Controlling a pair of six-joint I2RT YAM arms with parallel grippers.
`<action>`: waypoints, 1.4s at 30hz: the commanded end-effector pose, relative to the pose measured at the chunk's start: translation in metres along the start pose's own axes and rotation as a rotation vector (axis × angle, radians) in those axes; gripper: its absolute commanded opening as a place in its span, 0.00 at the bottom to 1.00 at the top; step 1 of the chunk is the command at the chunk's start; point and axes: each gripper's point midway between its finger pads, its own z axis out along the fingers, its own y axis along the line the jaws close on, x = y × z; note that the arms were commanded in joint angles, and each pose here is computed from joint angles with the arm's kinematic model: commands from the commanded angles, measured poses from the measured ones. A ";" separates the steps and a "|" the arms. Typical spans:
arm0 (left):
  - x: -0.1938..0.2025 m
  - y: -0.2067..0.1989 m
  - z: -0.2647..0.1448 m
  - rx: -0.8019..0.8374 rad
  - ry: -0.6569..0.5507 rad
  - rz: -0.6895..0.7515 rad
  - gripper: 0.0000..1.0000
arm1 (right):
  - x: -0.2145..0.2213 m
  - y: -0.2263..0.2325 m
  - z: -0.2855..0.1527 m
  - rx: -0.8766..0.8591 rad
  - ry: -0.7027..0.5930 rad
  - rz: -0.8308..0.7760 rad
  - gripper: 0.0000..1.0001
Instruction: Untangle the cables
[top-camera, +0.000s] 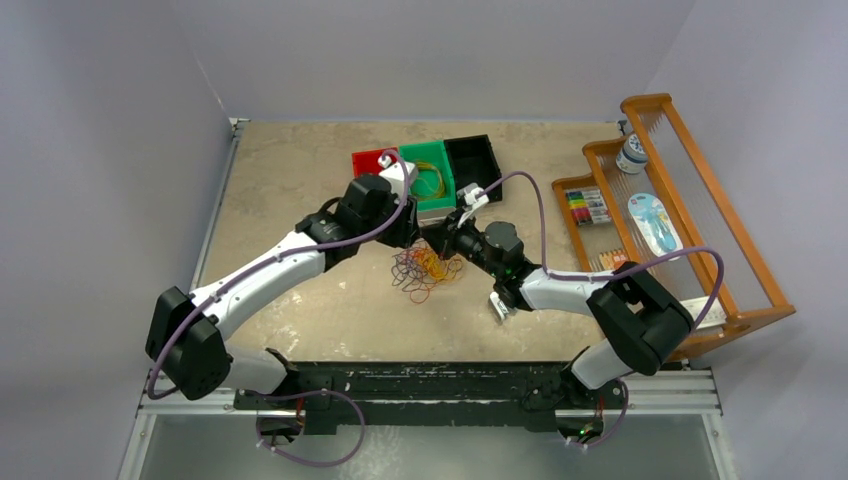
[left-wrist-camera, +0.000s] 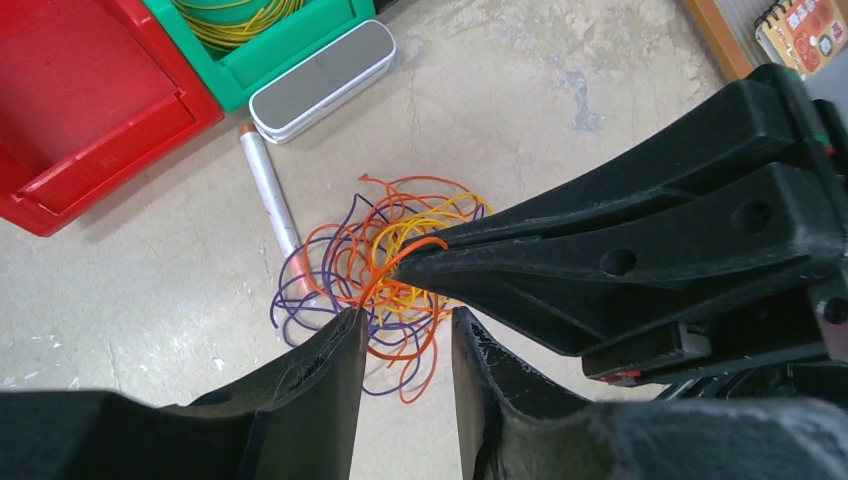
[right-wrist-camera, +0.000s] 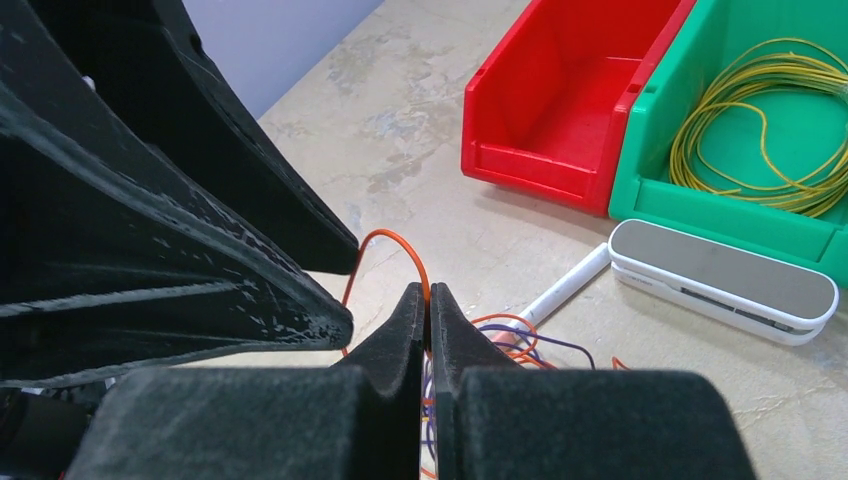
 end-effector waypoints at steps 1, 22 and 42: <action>-0.003 -0.003 0.009 0.010 -0.029 -0.025 0.36 | -0.036 0.017 0.005 -0.066 -0.099 -0.020 0.00; -0.004 0.032 0.003 -0.168 -0.078 -0.030 0.46 | -0.033 0.018 -0.002 -0.071 -0.090 -0.028 0.00; -0.012 0.005 0.021 -0.017 -0.132 -0.095 0.07 | -0.034 0.018 -0.004 -0.076 -0.089 -0.038 0.00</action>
